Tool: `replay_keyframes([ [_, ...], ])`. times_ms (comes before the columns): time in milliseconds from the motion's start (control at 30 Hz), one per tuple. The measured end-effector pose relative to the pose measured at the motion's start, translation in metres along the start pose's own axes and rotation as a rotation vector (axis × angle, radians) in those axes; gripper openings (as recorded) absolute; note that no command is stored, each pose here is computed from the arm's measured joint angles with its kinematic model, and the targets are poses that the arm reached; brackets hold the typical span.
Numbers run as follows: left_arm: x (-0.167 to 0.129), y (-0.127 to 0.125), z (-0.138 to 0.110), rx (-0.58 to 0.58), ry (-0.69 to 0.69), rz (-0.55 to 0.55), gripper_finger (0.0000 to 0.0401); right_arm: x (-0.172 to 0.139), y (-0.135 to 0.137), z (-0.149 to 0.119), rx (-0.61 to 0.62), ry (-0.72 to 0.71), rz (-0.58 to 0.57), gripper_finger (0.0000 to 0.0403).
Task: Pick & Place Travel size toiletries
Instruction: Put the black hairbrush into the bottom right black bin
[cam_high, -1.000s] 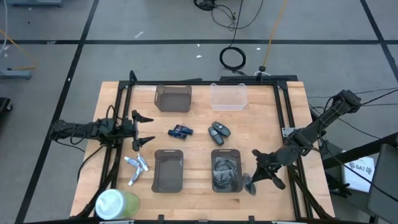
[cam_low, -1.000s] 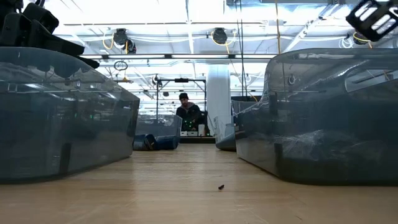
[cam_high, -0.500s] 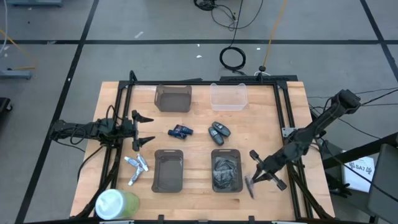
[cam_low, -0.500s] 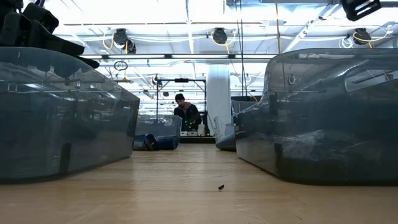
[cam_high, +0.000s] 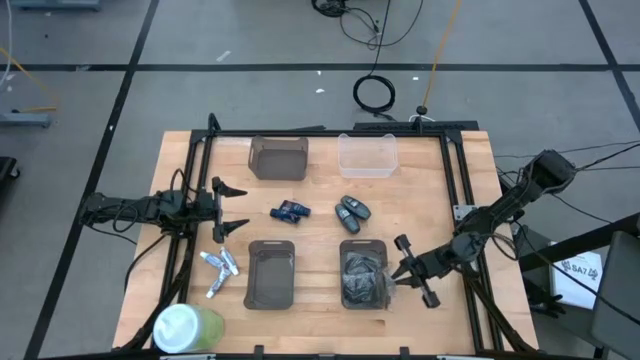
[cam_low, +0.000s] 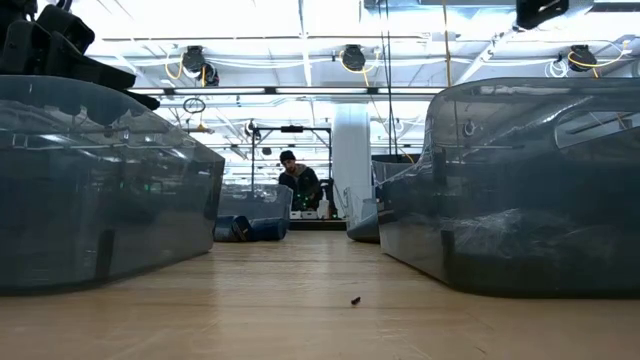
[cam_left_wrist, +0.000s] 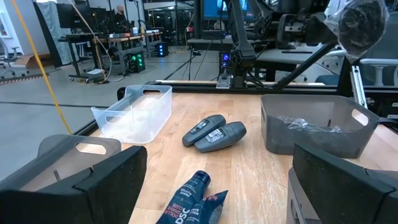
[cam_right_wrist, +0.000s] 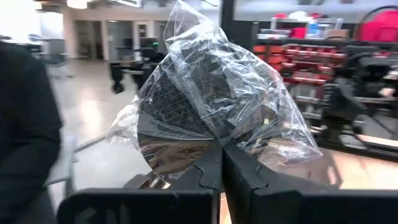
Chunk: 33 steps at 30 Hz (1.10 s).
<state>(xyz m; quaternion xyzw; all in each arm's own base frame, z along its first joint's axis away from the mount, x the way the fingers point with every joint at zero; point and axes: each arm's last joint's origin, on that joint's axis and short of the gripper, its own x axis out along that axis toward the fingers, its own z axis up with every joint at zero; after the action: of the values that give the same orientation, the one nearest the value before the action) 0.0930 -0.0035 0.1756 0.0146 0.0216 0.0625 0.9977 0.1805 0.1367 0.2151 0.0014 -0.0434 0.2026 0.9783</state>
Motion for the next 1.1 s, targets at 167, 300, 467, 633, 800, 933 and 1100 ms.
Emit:
replay_keyframes([
  [167, 0.000, 0.000, 0.000, 0.000, 0.000, 0.000, 0.0395, 0.021, 0.004, 0.012, -0.015, 0.040, -0.041, 0.0000],
  [300, 0.000, 0.000, 0.000, 0.000, 0.000, 0.000, 0.0395, 0.040, 0.007, 0.033, -0.033, 0.149, -0.094, 0.0000],
  [467, 0.000, 0.000, 0.000, 0.000, -0.001, 0.000, 0.0395, 0.057, -0.002, 0.067, 0.043, 0.302, -0.247, 0.0000],
  [633, 0.000, 0.000, 0.000, 0.000, 0.000, 0.000, 0.0395, 0.064, -0.020, 0.084, 0.111, 0.366, -0.356, 0.0000],
  [800, 0.000, 0.000, 0.000, 0.000, -0.001, 0.000, 0.0395, 0.067, -0.035, 0.065, 0.163, 0.496, -0.443, 0.0000],
  [933, 0.000, 0.000, 0.000, 0.000, 0.000, 0.000, 0.0395, 0.067, -0.042, 0.044, 0.207, 0.648, -0.455, 0.0000],
  [1100, 0.000, 0.000, 0.000, 0.000, -0.001, 0.000, 0.0395, 0.071, -0.042, 0.030, 0.261, 0.726, -0.409, 0.0000],
])
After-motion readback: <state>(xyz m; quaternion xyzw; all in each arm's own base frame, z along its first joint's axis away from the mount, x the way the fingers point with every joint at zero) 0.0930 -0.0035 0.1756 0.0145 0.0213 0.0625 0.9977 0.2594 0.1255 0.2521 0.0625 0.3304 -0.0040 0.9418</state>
